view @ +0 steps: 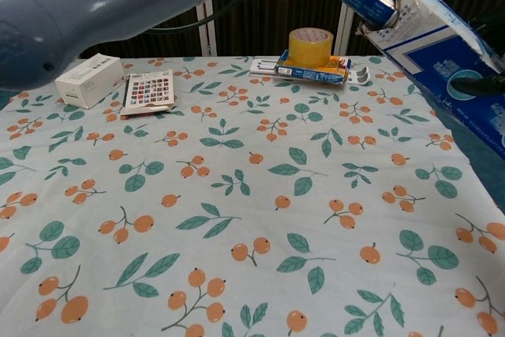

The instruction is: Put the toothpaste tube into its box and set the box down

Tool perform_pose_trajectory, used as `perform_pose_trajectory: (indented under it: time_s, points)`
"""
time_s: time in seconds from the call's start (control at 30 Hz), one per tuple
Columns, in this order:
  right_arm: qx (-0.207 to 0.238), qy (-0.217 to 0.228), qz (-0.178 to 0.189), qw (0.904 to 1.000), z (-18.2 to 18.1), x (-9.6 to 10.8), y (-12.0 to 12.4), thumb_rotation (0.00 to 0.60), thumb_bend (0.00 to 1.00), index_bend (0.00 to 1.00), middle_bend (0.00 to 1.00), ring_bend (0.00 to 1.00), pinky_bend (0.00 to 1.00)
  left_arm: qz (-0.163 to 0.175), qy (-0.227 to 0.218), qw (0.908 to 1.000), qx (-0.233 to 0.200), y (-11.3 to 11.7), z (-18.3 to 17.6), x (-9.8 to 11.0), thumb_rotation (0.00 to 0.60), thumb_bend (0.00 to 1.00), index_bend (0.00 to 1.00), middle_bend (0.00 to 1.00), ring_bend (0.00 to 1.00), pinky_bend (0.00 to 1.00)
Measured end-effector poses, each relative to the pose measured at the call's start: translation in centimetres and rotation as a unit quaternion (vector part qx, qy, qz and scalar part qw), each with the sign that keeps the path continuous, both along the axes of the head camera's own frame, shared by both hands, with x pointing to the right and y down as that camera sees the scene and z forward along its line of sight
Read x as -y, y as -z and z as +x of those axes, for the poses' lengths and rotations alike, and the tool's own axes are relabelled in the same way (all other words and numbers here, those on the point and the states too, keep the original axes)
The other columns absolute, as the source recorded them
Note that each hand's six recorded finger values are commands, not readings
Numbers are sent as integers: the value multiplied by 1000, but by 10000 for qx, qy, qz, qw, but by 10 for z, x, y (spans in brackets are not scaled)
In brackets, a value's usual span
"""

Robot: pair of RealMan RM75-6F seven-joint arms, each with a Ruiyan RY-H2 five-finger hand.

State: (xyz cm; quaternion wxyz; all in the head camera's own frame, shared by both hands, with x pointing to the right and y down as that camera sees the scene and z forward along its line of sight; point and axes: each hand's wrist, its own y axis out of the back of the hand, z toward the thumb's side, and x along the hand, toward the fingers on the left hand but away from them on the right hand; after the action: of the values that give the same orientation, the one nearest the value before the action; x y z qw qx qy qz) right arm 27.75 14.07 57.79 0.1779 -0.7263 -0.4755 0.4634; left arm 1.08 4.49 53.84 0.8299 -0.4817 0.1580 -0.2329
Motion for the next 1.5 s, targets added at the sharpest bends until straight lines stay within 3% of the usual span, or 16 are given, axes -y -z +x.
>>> perform_pose_trajectory:
  time_s: [0.27, 0.43, 0.57, 0.73, 0.83, 1.07, 1.5]
  points:
    - [488, -471, -38, 9977, 2, 8, 6, 600, 342, 527, 614, 470, 534, 281, -521, 9979, -265, 18, 29, -3, 600, 419, 643, 618, 594, 741]
    - [837, -728, -12, 9938, 2, 11, 11, 600, 342, 527, 614, 470, 534, 436, -741, 9959, -286, 23, 40, -6, 600, 169, 427, 360, 373, 509]
    - [1254, -1068, -90, 9863, 2, 13, 14, 600, 342, 527, 614, 470, 534, 536, -730, 9953, -351, 32, 42, -1, 600, 37, 291, 211, 258, 398]
    - [2040, -1619, -111, 9654, 3, 18, 19, 600, 342, 527, 614, 470, 534, 748, -757, 9933, -441, 50, 44, 6, 600, 0, 143, 70, 141, 308]
    - [2490, -1821, -40, 9512, 2, 18, 20, 600, 342, 527, 614, 470, 534, 869, -815, 9917, -489, 62, 45, 8, 600, 0, 113, 26, 94, 269]
    - [3214, -1894, 223, 9275, -10, 12, 20, 600, 342, 527, 614, 470, 534, 1034, -937, 9884, -592, 77, 44, 8, 600, 0, 102, 15, 84, 256]
    - [4160, -2571, 730, 8692, -11, 6, 17, 600, 343, 527, 614, 470, 534, 1126, -960, 9810, -1255, 116, 39, 10, 600, 0, 90, 25, 84, 256]
